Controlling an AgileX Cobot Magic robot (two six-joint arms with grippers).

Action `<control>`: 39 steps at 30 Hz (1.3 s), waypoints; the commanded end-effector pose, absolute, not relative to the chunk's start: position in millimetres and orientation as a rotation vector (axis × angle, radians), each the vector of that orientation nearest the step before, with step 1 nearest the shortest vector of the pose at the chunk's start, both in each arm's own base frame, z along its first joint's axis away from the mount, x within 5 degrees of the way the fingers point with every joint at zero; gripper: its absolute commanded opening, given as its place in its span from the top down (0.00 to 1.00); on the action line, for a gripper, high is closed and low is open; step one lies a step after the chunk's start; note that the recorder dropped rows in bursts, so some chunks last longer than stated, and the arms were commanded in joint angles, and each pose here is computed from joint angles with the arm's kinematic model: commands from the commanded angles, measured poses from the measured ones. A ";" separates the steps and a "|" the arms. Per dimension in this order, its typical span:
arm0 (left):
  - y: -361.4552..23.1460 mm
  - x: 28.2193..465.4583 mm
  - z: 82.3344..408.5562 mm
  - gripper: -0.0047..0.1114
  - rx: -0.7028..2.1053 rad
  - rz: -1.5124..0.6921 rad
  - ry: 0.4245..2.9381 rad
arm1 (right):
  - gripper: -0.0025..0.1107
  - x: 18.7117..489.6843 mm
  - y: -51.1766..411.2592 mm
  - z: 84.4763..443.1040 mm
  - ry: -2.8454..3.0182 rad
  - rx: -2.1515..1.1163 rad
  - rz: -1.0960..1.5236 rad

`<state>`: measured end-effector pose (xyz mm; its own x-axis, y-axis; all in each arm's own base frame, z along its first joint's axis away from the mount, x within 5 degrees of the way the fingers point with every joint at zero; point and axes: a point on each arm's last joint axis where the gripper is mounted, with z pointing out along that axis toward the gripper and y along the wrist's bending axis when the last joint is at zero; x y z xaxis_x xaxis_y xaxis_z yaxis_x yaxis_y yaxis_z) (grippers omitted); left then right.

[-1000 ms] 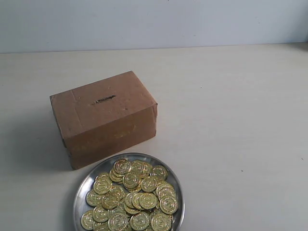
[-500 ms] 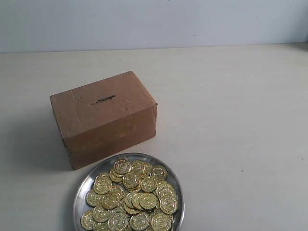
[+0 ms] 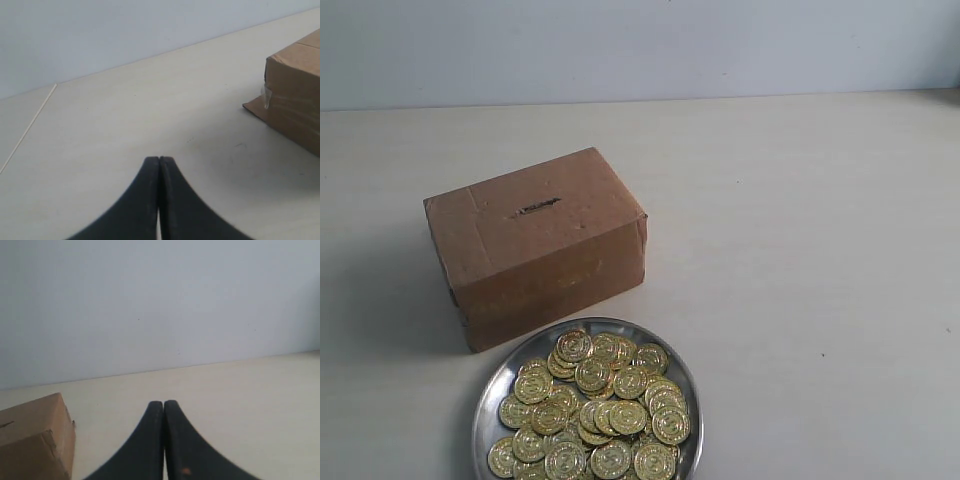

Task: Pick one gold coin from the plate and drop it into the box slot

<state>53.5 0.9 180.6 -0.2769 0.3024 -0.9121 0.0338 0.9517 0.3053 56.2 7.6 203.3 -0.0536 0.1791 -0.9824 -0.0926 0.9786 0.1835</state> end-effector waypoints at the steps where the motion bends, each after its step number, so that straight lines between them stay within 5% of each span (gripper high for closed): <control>1: 1.1 53.4 181.5 0.96 0.237 0.265 1.828 | 0.98 56.1 7.0 203.9 1.588 0.084 0.231; 15: 1.0 53.3 181.1 0.96 0.238 0.264 1.832 | 0.98 54.0 8.3 219.8 1.483 0.439 0.637; 25: 1.0 53.3 181.1 0.96 0.238 0.264 1.832 | 0.98 31.1 35.9 302.3 1.679 -0.157 0.523; 39: 1.0 53.3 181.1 0.96 0.238 0.264 1.832 | 0.98 92.0 50.8 357.7 1.941 -0.597 0.436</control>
<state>53.5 0.9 180.6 -0.2772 0.3024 -0.9120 0.0340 0.9517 0.3052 76.0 47.6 352.8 -0.3195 -0.1330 -0.9382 -0.5334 0.8436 0.0620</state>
